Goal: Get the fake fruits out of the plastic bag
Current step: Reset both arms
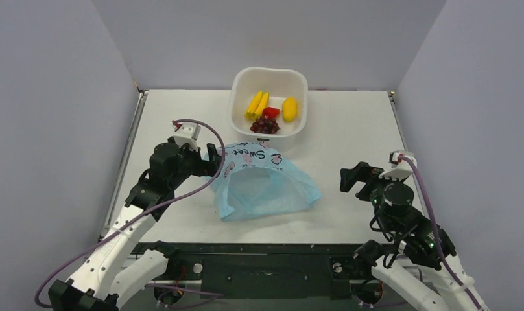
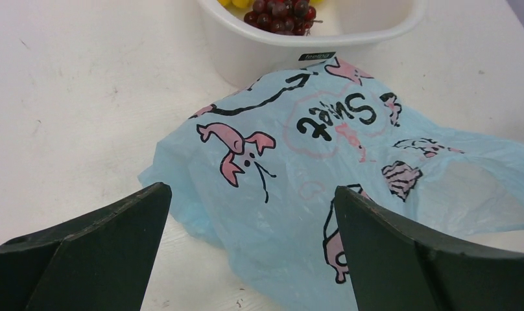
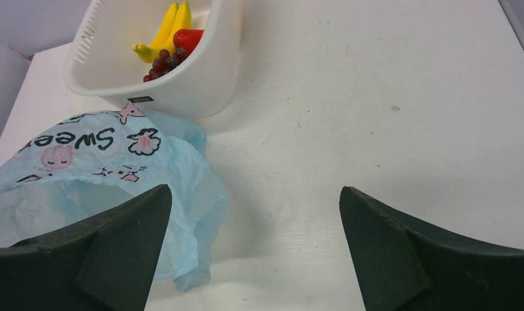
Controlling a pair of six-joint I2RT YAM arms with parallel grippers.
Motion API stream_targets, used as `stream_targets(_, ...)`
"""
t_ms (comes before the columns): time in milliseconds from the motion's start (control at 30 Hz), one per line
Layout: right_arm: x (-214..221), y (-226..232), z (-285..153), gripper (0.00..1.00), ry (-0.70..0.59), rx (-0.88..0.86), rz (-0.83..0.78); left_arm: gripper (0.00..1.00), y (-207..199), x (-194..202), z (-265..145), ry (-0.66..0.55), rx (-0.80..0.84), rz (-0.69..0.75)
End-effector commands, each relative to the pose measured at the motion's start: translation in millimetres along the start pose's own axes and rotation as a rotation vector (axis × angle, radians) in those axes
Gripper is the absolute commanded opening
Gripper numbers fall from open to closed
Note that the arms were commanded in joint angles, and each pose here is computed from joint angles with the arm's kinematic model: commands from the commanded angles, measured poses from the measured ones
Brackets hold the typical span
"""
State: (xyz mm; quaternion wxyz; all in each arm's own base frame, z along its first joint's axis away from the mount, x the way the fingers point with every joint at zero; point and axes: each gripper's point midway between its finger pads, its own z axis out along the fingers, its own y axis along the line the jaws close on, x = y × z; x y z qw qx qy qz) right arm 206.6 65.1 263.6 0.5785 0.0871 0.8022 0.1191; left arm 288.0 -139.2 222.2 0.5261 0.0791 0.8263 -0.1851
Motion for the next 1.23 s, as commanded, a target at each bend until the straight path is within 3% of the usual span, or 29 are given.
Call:
stream_targets(0,6.7,-12.9,-24.8,0.98,0.009,-0.019,0.027,0.97,-10.8,-45.0,-38.7,-0.160,0.021,-0.038)
stream_targets(267,-40.3,-22.7,-68.9,1.00,-0.137,-0.054,0.140,0.97,-37.2,-87.2,-149.2,-0.317,0.137,-0.137)
stream_targets(633,-65.8,-49.8,-108.3,1.00,-0.230,-0.021,0.153,0.97,-52.1,-119.4,-249.3,-0.526,0.241,-0.217)
stream_targets(967,-84.0,-65.1,-144.0,1.00,-0.336,-0.064,0.220,0.97,-49.6,-132.2,-289.3,-0.603,0.232,-0.210)
stream_targets(1200,-79.2,-66.4,-136.7,1.00,-0.322,-0.038,0.208,0.97,-45.4,-128.6,-293.7,-0.608,0.213,-0.216)
